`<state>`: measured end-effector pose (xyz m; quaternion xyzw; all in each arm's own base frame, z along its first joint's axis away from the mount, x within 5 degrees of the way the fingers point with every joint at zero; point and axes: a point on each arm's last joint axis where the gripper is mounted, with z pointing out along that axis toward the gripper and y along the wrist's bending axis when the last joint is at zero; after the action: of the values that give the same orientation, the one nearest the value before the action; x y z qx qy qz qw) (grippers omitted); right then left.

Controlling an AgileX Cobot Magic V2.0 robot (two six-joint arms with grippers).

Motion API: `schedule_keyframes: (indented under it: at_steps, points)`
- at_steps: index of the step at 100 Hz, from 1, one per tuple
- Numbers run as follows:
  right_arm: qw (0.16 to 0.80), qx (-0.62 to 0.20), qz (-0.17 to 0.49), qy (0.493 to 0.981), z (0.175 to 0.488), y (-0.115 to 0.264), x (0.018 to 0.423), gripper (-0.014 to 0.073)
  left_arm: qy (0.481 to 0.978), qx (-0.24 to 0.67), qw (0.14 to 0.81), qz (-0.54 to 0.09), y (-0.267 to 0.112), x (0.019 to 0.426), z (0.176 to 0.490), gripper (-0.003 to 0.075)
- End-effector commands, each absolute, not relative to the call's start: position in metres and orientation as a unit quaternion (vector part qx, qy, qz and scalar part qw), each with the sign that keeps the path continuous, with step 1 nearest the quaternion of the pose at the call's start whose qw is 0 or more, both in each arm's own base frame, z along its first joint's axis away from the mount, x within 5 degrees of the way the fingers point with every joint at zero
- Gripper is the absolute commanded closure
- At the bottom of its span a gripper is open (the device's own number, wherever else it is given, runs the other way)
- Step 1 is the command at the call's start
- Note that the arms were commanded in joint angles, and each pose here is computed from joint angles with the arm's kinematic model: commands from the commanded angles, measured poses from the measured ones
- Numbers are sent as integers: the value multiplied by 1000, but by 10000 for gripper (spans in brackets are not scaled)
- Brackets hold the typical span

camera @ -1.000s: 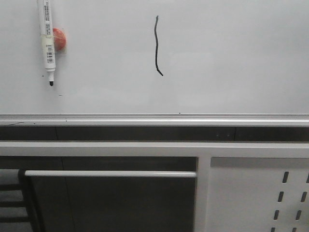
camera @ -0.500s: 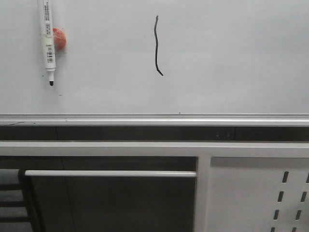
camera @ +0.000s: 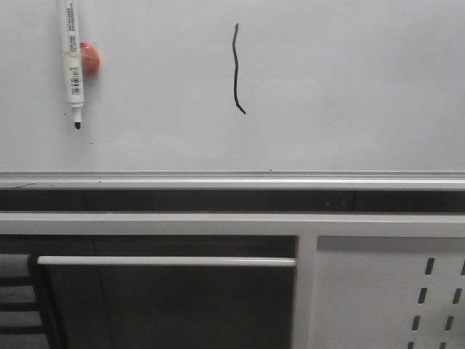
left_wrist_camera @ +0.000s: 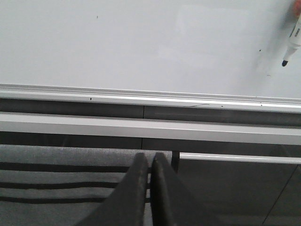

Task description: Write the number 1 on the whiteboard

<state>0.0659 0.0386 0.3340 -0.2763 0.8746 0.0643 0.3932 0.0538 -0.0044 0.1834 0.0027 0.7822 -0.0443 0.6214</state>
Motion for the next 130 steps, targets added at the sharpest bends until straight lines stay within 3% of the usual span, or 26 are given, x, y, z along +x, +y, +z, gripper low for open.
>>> schedule_keyframes:
  at_steps: [1,29,55,69,91,130]
  points:
    - [432,-273,65,857,347,39,70,648,754,-3,656,-48,-4,54,185,738]
    - [442,-274,64,852,348,39,71,648,754,-3,656,-48,-4,54,185,738]
    - [536,-287,131,783,349,46,69,648,754,-3,656,-48,-4,54,185,738]
    - [561,-287,146,763,326,45,67,648,754,-3,656,-48,-4,54,185,738]
    - [568,-233,163,772,284,41,66,648,754,-3,656,-48,-4,54,185,738]
    - [601,-152,164,768,240,33,69,648,754,-3,656,-48,-4,54,185,738]
